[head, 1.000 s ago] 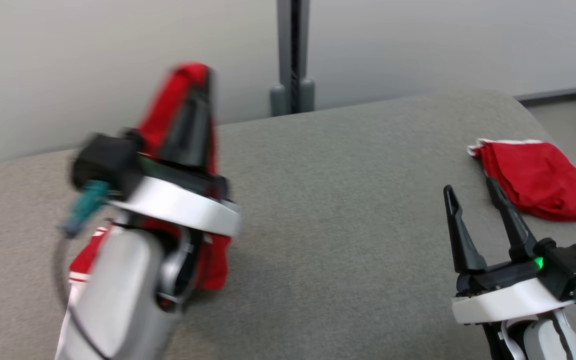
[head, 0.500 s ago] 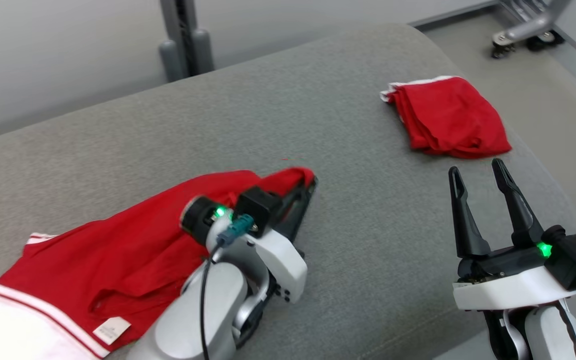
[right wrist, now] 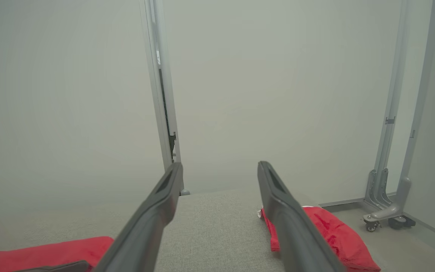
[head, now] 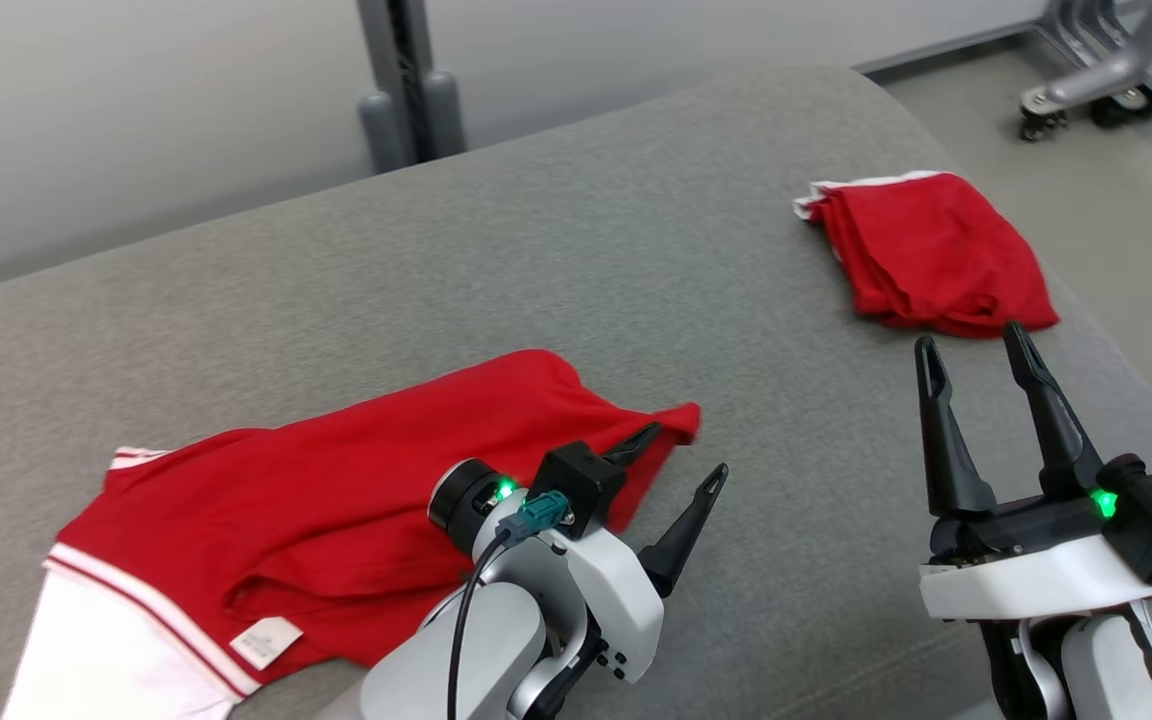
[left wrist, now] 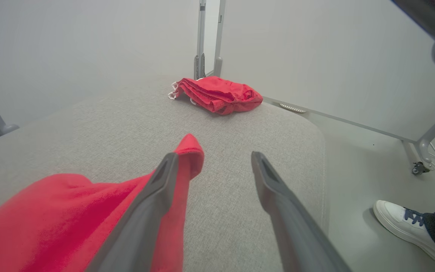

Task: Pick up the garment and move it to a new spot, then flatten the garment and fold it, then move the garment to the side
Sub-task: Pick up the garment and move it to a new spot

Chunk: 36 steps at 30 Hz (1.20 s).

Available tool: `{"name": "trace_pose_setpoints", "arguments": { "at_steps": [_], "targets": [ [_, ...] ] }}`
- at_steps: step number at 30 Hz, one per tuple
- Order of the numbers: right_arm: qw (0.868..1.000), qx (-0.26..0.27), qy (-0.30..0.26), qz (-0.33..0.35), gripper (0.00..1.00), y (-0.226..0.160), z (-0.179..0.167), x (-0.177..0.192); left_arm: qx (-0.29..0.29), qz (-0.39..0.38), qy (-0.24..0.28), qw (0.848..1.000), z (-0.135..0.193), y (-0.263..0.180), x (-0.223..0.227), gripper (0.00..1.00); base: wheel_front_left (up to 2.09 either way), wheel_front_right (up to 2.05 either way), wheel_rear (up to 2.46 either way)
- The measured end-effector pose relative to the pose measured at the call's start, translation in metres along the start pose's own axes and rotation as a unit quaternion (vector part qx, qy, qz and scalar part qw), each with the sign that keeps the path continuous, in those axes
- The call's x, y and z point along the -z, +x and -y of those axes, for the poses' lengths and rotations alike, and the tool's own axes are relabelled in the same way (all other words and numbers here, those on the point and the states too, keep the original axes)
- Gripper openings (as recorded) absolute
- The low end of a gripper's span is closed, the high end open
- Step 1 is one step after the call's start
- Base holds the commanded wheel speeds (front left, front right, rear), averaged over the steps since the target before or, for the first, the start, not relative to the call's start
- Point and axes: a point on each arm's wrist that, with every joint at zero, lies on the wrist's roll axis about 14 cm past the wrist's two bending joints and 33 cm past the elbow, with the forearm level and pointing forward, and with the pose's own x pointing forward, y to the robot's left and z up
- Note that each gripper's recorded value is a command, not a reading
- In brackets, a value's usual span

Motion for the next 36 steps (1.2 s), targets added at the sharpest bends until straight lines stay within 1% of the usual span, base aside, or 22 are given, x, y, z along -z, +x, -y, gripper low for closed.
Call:
{"name": "trace_pose_setpoints", "arguments": {
  "at_steps": [5,9,12,14,18,20,22,24,27,28,30,31,36],
  "targets": [
    [1.0,-0.028,0.006,0.009,1.0,0.01,-0.018,-0.002,-0.04,0.019,0.004,0.999,-0.018,-0.015,-0.01,1.0,0.0,0.0,0.0],
    [0.998,-0.058,0.015,0.015,1.0,0.018,-0.039,-0.004,-0.084,0.04,0.015,0.996,-0.039,-0.034,-0.02,1.0,0.0,0.0,0.0],
    [0.997,-0.078,0.021,0.019,1.0,0.023,-0.054,-0.007,-0.13,0.067,0.032,0.989,-0.065,-0.056,-0.035,1.0,0.0,0.0,0.0],
    [0.995,-0.093,0.026,0.018,1.0,0.025,-0.065,-0.006,-0.174,0.091,0.046,0.979,-0.087,-0.076,-0.05,1.0,0.0,0.0,0.0],
    [0.991,-0.13,0.037,0.018,1.0,0.027,-0.091,-0.006,-0.278,0.143,0.063,0.948,-0.133,-0.136,-0.081,1.0,0.0,0.0,0.0],
    [0.988,-0.15,0.039,0.017,1.0,0.028,-0.106,-0.006,-0.329,0.177,0.065,0.925,-0.149,-0.172,-0.098,1.0,0.0,0.0,0.0],
    [0.984,-0.171,0.04,0.018,1.0,0.028,-0.121,-0.008,-0.374,0.206,0.081,0.901,-0.159,-0.209,-0.113,1.0,0.0,0.0,0.0],
    [0.981,-0.186,0.042,0.015,1.0,0.027,-0.132,-0.008,-0.413,0.218,0.089,0.88,-0.163,-0.243,-0.114,1.0,0.0,0.0,0.0],
    [0.978,-0.204,0.042,0.014,1.0,0.028,-0.145,-0.008,-0.457,0.226,0.094,0.855,-0.162,-0.281,-0.109,1.0,0.0,0.0,0.0],
    [0.975,-0.215,0.045,0.014,1.0,0.027,-0.153,-0.008,-0.483,0.231,0.095,0.839,-0.16,-0.302,-0.105,1.0,0.0,0.0,0.0],
    [0.973,-0.226,0.045,0.011,1.0,0.026,-0.161,-0.006,-0.503,0.234,0.091,0.827,-0.156,-0.317,-0.099,1.0,0.0,0.0,0.0],
    [0.972,-0.229,0.047,0.009,1.0,0.025,-0.163,-0.005,-0.509,0.237,0.085,0.824,-0.152,-0.322,-0.095,1.0,0.0,0.0,0.0],
    [0.969,-0.242,0.054,-0.004,1.0,0.02,-0.173,0.002,-0.531,0.239,0.064,0.811,-0.14,-0.336,-0.077,1.0,0.0,0.0,0.0]
  ]
}}
